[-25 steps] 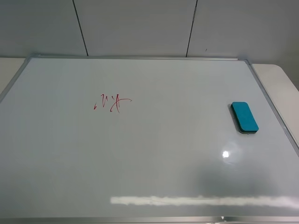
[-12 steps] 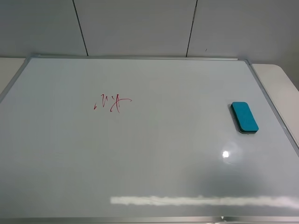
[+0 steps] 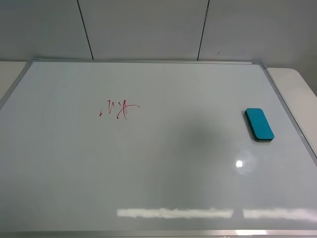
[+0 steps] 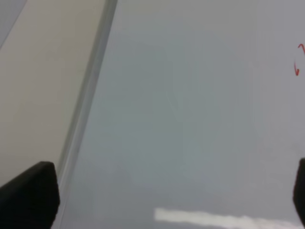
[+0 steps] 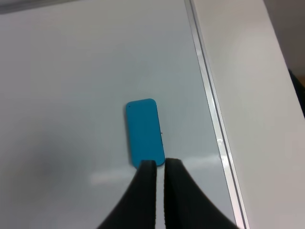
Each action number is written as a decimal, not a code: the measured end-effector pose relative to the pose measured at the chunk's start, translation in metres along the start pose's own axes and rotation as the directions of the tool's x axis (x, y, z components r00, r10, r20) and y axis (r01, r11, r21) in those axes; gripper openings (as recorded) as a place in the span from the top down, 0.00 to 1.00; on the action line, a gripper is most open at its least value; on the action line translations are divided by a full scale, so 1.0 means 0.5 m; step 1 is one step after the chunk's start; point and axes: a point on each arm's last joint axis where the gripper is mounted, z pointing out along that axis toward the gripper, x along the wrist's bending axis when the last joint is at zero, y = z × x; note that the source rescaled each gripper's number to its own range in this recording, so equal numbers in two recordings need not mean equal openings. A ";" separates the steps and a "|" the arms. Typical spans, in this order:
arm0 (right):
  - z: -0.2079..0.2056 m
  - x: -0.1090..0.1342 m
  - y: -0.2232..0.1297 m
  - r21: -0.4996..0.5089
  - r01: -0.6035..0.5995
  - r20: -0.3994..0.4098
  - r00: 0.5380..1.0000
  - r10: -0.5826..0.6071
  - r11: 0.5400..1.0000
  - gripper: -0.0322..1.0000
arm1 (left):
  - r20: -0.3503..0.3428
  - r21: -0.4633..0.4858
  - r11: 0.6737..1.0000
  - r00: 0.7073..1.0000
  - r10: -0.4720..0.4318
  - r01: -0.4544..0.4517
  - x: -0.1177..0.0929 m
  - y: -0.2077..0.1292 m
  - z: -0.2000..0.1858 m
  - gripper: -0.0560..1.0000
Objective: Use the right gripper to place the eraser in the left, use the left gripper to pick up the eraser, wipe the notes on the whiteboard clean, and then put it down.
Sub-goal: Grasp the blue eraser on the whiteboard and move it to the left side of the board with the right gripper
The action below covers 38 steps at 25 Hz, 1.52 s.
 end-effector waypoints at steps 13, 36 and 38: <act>0.243 -0.016 0.045 0.317 0.011 0.022 1.000 -0.019 0.948 0.97 | 0.000 0.000 1.000 1.000 0.000 0.000 0.000 0.000 0.000 0.00; 0.503 0.015 -0.019 0.563 0.064 0.013 0.996 -0.086 0.824 0.97 | 0.000 0.000 1.000 1.000 0.000 0.000 0.000 0.000 0.000 0.00; 0.530 0.016 -0.033 0.591 0.064 0.022 0.995 -0.096 0.804 0.97 | 0.000 0.000 1.000 1.000 0.000 0.000 0.000 0.000 0.000 0.00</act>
